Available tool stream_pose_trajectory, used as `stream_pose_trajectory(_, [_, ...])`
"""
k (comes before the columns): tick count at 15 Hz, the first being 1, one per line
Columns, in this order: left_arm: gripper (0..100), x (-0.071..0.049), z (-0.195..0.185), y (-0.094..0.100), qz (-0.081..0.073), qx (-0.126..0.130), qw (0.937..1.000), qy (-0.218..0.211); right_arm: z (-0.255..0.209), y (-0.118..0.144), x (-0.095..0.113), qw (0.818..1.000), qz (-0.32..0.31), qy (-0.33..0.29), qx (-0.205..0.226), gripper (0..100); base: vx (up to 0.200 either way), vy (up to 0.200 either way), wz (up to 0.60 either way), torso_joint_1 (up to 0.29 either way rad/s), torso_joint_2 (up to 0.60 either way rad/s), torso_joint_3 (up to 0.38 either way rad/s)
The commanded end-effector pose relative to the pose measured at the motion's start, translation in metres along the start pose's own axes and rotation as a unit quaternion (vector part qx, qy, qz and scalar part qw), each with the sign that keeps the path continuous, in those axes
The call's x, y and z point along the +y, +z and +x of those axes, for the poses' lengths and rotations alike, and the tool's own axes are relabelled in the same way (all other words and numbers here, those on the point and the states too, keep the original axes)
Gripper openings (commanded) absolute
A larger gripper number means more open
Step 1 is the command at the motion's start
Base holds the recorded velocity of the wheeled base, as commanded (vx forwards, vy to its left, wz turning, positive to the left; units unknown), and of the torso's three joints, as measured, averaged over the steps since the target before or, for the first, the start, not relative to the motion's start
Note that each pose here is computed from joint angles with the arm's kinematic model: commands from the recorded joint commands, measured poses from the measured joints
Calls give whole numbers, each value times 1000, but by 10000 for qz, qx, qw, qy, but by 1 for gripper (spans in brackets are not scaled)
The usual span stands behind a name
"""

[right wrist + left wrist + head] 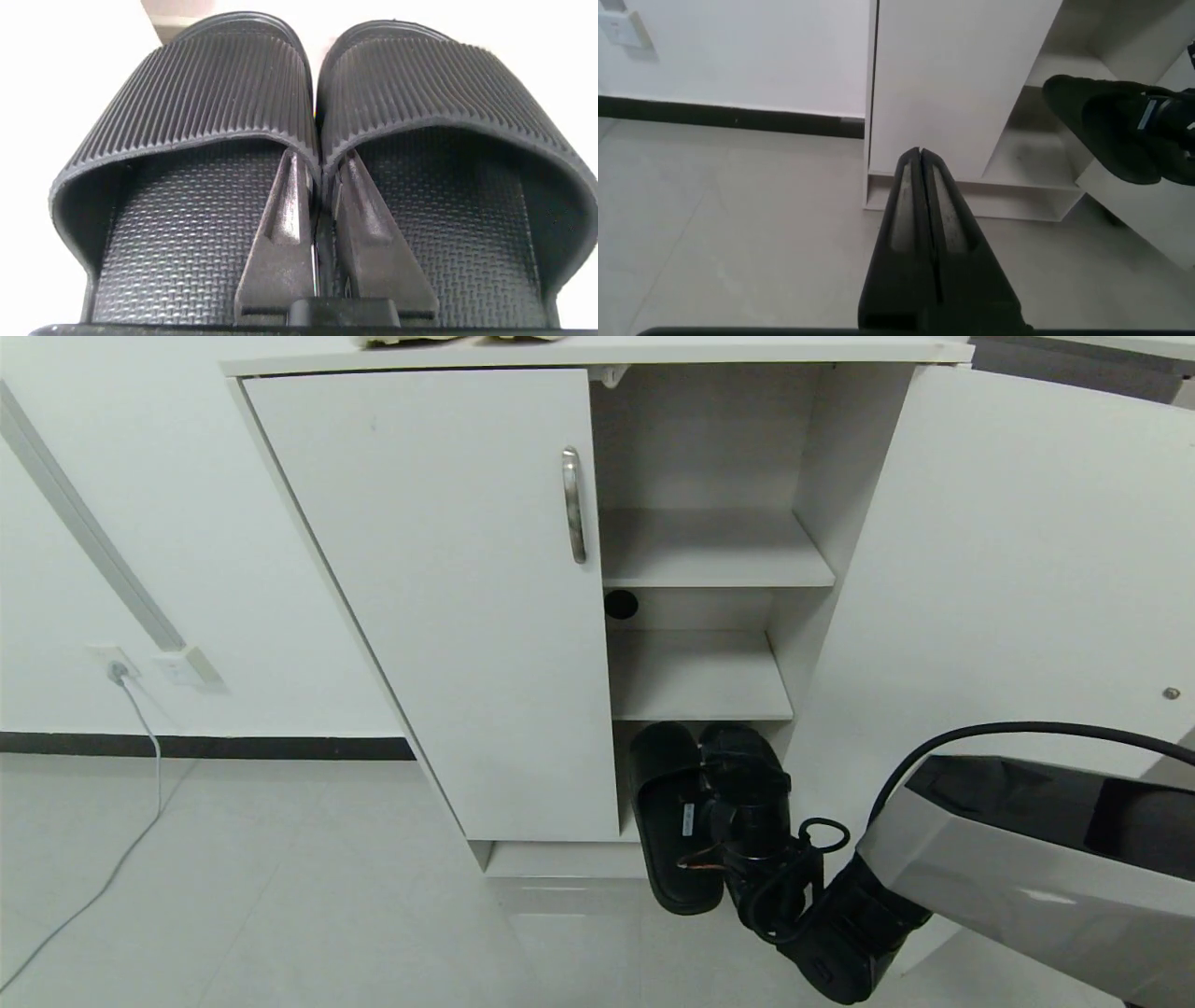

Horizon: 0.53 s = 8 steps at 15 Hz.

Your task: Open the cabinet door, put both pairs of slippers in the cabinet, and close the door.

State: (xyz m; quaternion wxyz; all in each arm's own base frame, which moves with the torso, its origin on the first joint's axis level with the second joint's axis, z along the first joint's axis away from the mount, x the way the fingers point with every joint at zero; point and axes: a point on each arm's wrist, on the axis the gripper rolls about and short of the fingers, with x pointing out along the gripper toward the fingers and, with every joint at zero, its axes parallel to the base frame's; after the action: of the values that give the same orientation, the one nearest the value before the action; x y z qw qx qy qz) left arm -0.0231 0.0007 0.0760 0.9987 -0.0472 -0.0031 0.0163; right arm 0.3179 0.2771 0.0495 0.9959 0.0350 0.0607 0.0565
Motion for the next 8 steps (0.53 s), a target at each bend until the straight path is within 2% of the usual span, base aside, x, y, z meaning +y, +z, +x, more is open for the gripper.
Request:
stream_pose_trajectory(1, [0,0,0,0,-3,8,10000,6,-1,3,0,9999,-45,7,-95,0,0,0,0,12,-2,-203])
stream_pose_trajectory(5, [0,0,0,0,5,7,10000,13,2,-1,-3,9995,-172,-44,-267,0,0,0,0,1,0,-50])
stream_pose_trajectory(8, [0,0,0,0,5,6,10000,21,6,8,-4,9991,-79,-103,-415,0,0,0,0,0,0,0])
